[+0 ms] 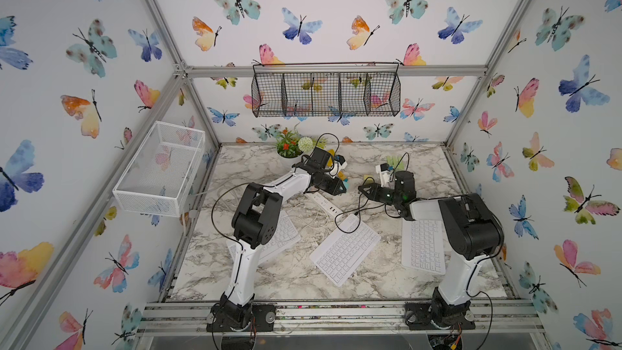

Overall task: Unplug the wireless keyboard
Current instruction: Place the plug at the center of the board.

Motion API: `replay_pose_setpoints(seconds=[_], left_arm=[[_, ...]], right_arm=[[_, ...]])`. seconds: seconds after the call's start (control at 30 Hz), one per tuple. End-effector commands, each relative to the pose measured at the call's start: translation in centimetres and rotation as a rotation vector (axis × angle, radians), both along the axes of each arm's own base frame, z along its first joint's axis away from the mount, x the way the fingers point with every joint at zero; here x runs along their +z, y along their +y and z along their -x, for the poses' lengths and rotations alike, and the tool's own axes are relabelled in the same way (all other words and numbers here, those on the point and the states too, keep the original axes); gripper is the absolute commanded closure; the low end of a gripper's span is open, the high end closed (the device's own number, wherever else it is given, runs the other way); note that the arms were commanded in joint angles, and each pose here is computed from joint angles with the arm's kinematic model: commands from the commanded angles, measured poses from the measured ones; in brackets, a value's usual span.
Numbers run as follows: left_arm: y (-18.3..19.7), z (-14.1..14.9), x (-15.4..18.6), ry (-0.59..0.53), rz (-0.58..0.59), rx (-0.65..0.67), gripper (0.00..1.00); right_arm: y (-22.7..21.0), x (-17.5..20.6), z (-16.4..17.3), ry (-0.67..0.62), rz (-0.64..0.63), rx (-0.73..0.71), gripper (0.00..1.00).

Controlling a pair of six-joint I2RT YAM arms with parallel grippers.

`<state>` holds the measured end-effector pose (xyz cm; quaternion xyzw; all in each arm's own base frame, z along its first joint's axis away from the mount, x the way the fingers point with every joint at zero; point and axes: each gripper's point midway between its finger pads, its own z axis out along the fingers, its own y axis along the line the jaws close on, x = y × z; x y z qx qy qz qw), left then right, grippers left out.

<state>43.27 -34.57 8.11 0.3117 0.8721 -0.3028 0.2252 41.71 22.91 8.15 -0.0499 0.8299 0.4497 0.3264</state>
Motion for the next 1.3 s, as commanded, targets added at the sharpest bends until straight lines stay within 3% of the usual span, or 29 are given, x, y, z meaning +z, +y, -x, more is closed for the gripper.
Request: replay_pose_setpoints(seconds=[0.0, 0.33, 0.43, 0.53, 0.63, 0.83, 1.03, 1.27], left_arm=[[0.0, -0.3, -1.1, 0.063, 0.022, 0.024, 1.0], [-0.1, -1.3, -4.0, 0.126, 0.038, 0.079, 1.0], [0.2, -1.4, -5.1, 0.15, 0.007, 0.095, 0.94], [0.7, -1.6, -5.5, 0.153, -0.013, 0.126, 0.76], [1.9, -2.7, -5.8, 0.128, -0.06, 0.193, 0.64], [3.3, -3.6, -6.0, 0.156, -0.06, 0.246, 0.47], [3.5, -3.5, -5.0, 0.136, -0.057, 0.236, 0.38], [3.1, -4.4, -0.3, 0.043, 0.008, 0.249, 0.36]], right_arm=[[0.2, -1.8, 0.7, 0.037, 0.043, 0.039, 0.95], [0.8, -2.0, -2.2, 0.062, 0.084, 0.034, 0.93], [0.5, -2.7, -3.1, 0.09, 0.14, 0.009, 0.91], [0.3, -3.4, -4.0, 0.112, 0.178, -0.002, 0.89], [0.3, -3.8, -4.5, 0.129, 0.201, 0.003, 0.89], [0.7, -4.4, -3.9, 0.156, 0.223, 0.038, 0.88], [0.8, -5.4, -3.3, 0.181, 0.267, 0.066, 0.8], [1.4, -4.3, -3.2, 0.121, 0.394, 0.141, 0.66]])
